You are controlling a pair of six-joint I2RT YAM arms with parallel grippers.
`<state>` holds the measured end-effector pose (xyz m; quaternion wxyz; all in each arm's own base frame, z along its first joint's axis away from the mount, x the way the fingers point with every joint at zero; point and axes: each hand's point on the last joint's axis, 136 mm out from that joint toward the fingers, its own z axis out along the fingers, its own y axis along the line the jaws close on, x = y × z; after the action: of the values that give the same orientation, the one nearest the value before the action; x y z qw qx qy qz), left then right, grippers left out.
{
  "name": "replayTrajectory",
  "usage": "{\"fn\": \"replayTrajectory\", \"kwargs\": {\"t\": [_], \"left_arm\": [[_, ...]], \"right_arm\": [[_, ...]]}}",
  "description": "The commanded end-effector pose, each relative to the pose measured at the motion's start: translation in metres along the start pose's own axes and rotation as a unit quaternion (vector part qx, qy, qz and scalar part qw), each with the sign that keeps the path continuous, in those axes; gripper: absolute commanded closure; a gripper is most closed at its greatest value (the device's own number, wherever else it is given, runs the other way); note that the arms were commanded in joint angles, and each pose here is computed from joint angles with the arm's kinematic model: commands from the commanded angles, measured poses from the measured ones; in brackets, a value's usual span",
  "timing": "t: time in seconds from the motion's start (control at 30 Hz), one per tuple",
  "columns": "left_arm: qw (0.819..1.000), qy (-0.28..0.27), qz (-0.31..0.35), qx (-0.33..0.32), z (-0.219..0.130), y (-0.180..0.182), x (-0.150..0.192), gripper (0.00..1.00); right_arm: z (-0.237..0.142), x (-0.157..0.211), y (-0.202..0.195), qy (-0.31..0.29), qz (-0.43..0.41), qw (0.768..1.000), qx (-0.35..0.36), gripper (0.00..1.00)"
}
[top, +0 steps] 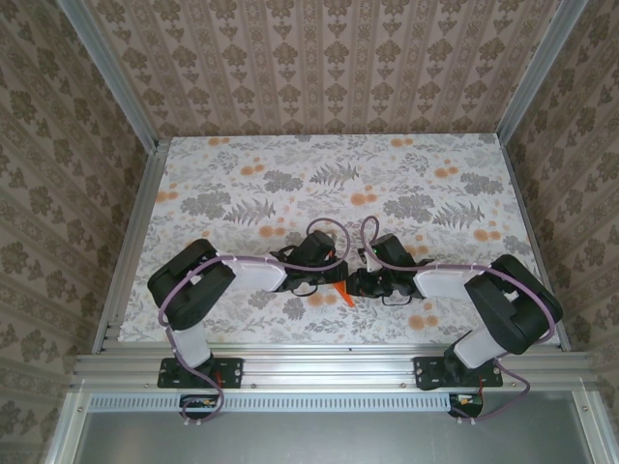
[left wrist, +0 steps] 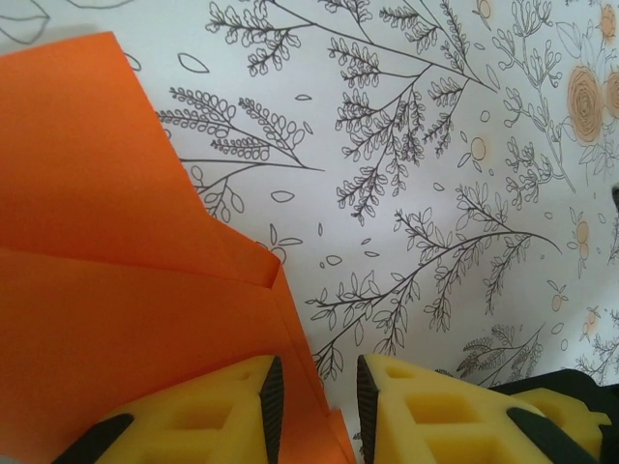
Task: Fold a paper plane with a square sheet of paper (pick it up from the middle)
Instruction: Fold the wing for the fifth time at the center of the table.
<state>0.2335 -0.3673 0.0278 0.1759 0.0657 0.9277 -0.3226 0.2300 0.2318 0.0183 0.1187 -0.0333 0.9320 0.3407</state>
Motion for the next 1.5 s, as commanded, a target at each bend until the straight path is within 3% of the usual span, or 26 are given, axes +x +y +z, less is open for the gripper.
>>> {"fn": "replayTrajectory", "kwargs": {"t": [0.0,0.13,0.33,0.73,1.13,1.47], "left_arm": [[0.999,0.031,-0.002,-0.022,0.005,0.01,0.012,0.7],[0.999,0.034,0.002,-0.018,0.006,0.006,0.012,0.71],[0.999,0.039,0.005,-0.012,0.01,0.002,0.012,0.7],[0.999,0.042,0.01,-0.011,0.007,0.002,0.013,0.71],[0.999,0.043,0.011,-0.01,0.008,0.001,0.014,0.71],[0.999,0.043,0.011,-0.013,0.009,0.001,0.013,0.71]], "right_arm": [[-0.017,0.005,-0.004,-0.008,-0.004,1.0,0.025,0.78],[-0.035,-0.002,0.014,-0.031,-0.021,0.999,-0.003,0.83],[-0.028,0.003,0.042,0.003,-0.007,0.996,-0.085,0.93],[-0.006,0.004,0.035,0.061,0.054,0.989,-0.126,0.93],[0.002,0.004,0.021,0.078,0.075,0.988,-0.108,0.91],[0.008,0.048,-0.017,0.12,0.109,0.985,-0.054,0.92]]}}
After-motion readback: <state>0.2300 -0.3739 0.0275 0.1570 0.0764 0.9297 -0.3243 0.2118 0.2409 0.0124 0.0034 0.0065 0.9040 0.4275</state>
